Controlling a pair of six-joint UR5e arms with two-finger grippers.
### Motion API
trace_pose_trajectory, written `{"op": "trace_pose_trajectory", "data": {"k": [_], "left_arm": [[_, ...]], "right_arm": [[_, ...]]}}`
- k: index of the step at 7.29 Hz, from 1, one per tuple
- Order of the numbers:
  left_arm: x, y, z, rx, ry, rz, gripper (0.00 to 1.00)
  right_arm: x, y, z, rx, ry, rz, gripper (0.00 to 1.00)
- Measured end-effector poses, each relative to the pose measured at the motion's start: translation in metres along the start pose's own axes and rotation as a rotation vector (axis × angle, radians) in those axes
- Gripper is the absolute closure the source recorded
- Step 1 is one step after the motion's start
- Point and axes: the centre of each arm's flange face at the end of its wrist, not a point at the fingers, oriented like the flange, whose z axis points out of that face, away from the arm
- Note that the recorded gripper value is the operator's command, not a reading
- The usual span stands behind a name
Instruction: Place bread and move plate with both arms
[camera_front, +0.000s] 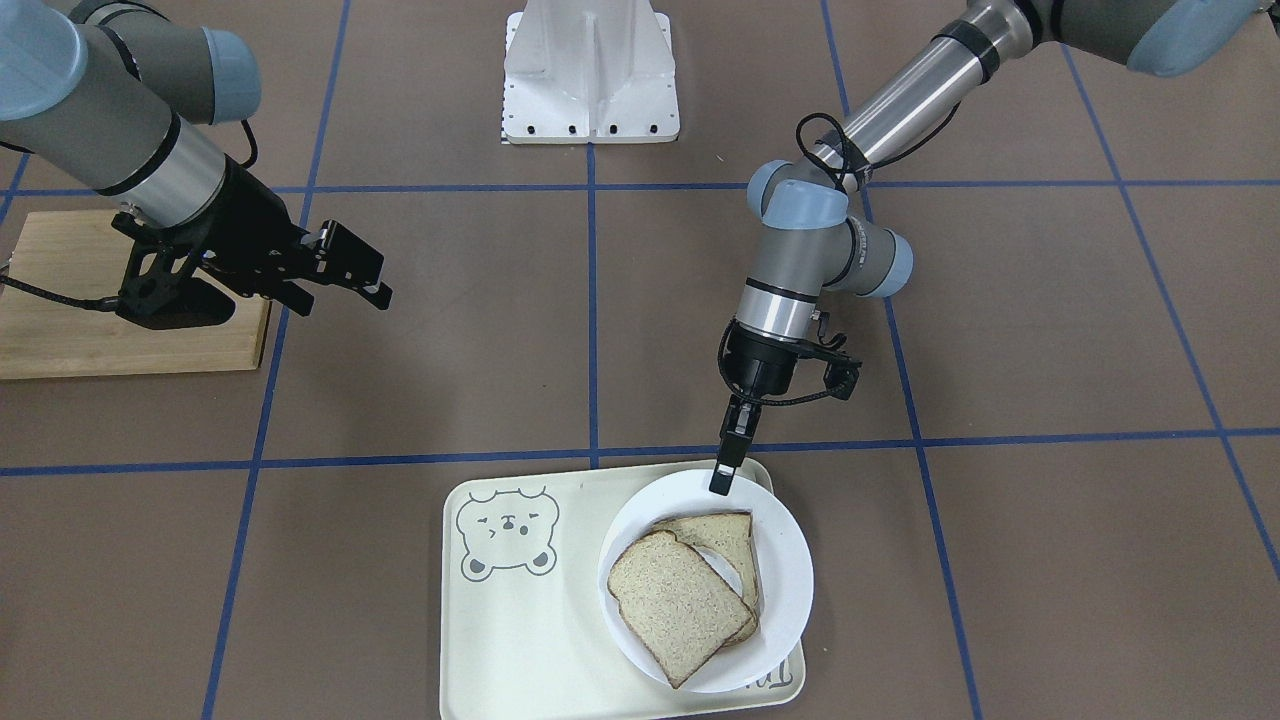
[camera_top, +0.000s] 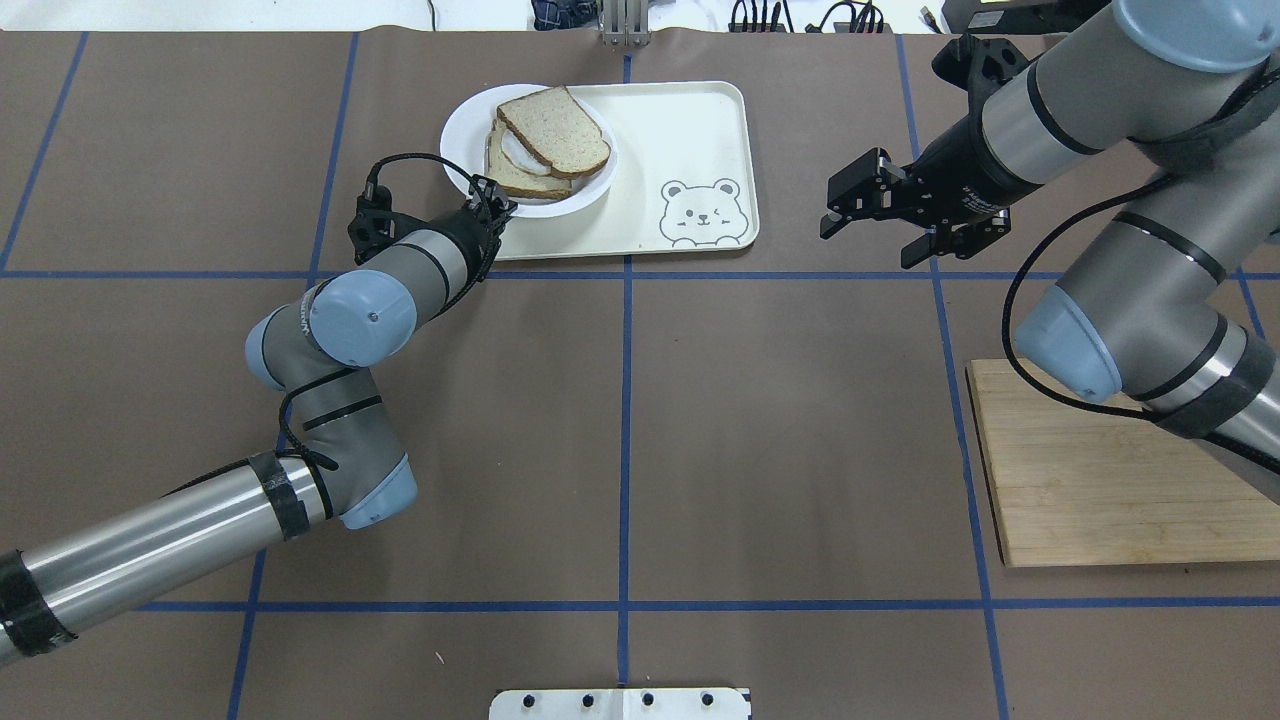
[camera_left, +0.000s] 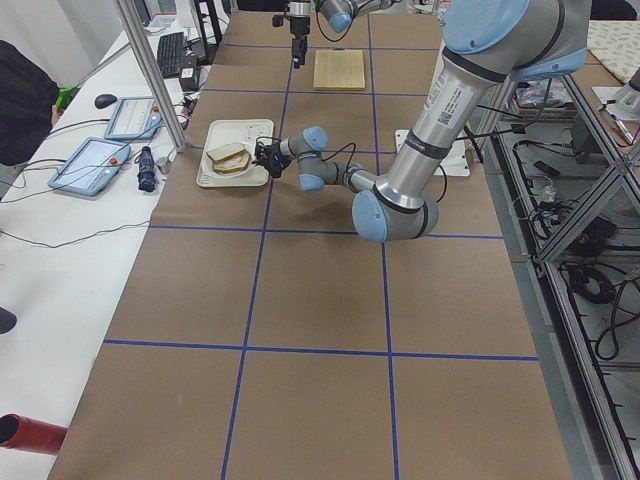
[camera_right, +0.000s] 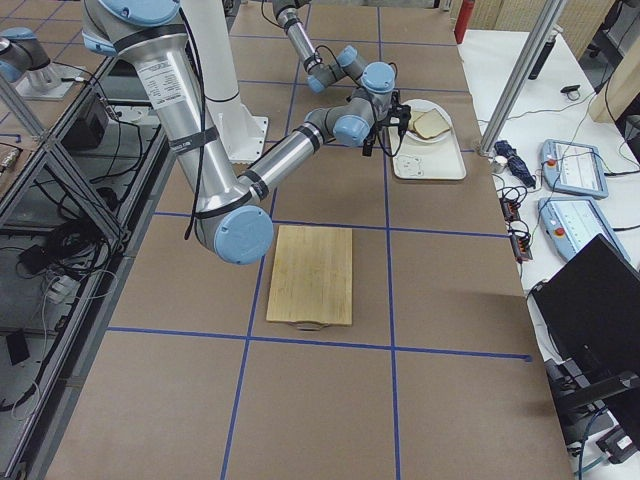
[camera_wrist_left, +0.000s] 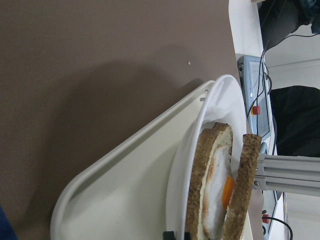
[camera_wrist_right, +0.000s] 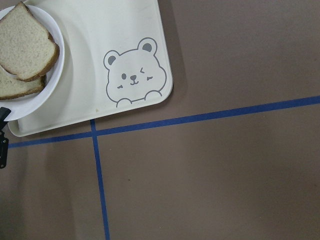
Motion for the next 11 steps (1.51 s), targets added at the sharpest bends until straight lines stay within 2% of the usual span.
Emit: {"op": "trace_pose_trajectory", "data": {"k": [1, 2, 4, 6, 7, 9, 11], "left_arm": [[0.0, 0.005, 0.0, -0.007, -0.001, -0.001, 0.42], [-0.006, 0.01, -0.001, -0.014, -0.011, 0.006, 0.02], [-0.025, 0.013, -0.007, -0.052, -0.056, 0.069, 0.02], [-0.03, -0.011, -0.038, -0.154, -0.113, 0.229, 0.02], [-0.028, -0.042, -0.056, -0.184, -0.143, 0.262, 0.02], [0.013, -0.148, -0.097, -0.246, -0.241, 0.359, 0.02], [0.044, -0.257, -0.158, -0.286, -0.346, 0.616, 0.02]], "right_arm": [[0.0, -0.001, -0.001, 0.002, 0.0, 0.001, 0.0], [0.001, -0.002, -0.002, 0.004, -0.001, 0.002, 0.0], [0.001, -0.003, -0.003, 0.007, -0.001, -0.004, 0.0], [0.015, -0.008, -0.006, 0.015, 0.012, -0.041, 0.0], [0.031, -0.012, -0.008, 0.022, 0.029, -0.063, 0.0], [0.084, -0.03, -0.019, 0.031, 0.109, -0.11, 0.0], [0.127, -0.056, -0.045, 0.028, 0.231, -0.165, 0.0]]}}
